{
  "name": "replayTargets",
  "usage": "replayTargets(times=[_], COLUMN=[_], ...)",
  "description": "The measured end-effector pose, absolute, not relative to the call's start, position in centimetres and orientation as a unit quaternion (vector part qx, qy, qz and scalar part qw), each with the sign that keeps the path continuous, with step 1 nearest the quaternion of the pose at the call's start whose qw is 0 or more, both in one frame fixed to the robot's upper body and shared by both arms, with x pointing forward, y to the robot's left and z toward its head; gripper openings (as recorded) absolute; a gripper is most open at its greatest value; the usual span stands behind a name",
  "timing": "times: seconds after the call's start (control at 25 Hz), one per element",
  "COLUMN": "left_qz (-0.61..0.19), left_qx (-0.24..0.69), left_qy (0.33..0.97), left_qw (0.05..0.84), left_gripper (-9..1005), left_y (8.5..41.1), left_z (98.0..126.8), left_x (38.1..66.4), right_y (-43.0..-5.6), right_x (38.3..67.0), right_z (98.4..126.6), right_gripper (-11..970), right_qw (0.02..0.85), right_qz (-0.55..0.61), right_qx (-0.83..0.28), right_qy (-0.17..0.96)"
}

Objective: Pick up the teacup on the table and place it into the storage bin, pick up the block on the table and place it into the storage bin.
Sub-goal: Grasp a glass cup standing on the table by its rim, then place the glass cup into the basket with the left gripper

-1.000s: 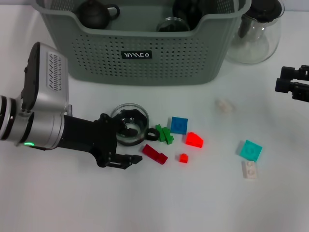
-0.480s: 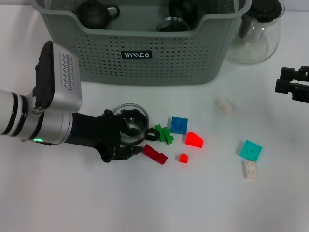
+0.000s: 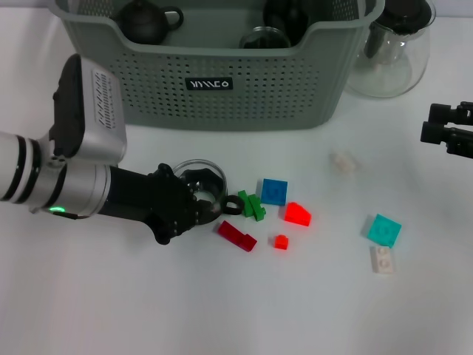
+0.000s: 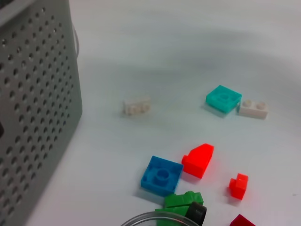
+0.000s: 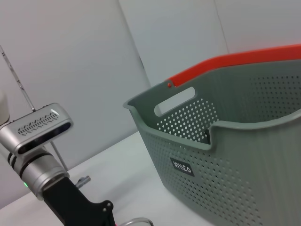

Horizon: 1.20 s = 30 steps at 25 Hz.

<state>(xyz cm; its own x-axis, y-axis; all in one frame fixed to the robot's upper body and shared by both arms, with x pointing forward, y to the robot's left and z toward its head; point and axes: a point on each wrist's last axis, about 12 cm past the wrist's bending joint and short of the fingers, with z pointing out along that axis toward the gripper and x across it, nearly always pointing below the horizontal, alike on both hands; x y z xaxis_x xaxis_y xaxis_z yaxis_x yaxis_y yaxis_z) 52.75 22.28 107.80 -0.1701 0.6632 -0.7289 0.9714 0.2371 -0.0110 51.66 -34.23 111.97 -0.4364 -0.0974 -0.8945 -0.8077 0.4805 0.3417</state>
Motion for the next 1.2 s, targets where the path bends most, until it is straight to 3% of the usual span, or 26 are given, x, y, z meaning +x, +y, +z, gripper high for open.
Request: replayTargets(times=[0.24, 0.48, 0.76, 0.84, 1.04, 1.2], left_qz=[-0.267, -0.396, -0.529, -0.531, -0.464, -0.353], left_qx=[0.565, 0.543, 0.391, 0.360, 0.308, 0.286], left_qy=[0.714, 0.644, 0.561, 0.575, 0.691, 0.795], left_qw=[0.316, 0.366, 0.503, 0.508, 0.460, 0.403], left_gripper=[70, 50, 78, 86, 106, 122], left_y=[23.1, 25.5, 28.1, 28.0, 26.0, 23.7], left_z=[109.5, 113.9, 120.1, 121.8, 126.9, 127.5], left_x=[52.7, 52.5, 55.1, 56.8, 62.8, 66.6], right_y=[-34.3, -34.4, -34.3, -34.2, -34.1, -33.9], right_x=[51.6, 51.5, 51.5, 51.5, 51.4, 51.5], right_z=[112.0, 112.0, 112.0, 112.0, 112.1, 112.1], right_gripper=[490, 490, 490, 490, 489, 489], right_qw=[0.436, 0.436, 0.435, 0.433, 0.430, 0.432], right_qz=[0.408, 0.408, 0.409, 0.411, 0.417, 0.417], right_qx=[-0.304, -0.303, -0.305, -0.307, -0.311, -0.316], right_qy=[0.743, 0.743, 0.742, 0.741, 0.738, 0.735])
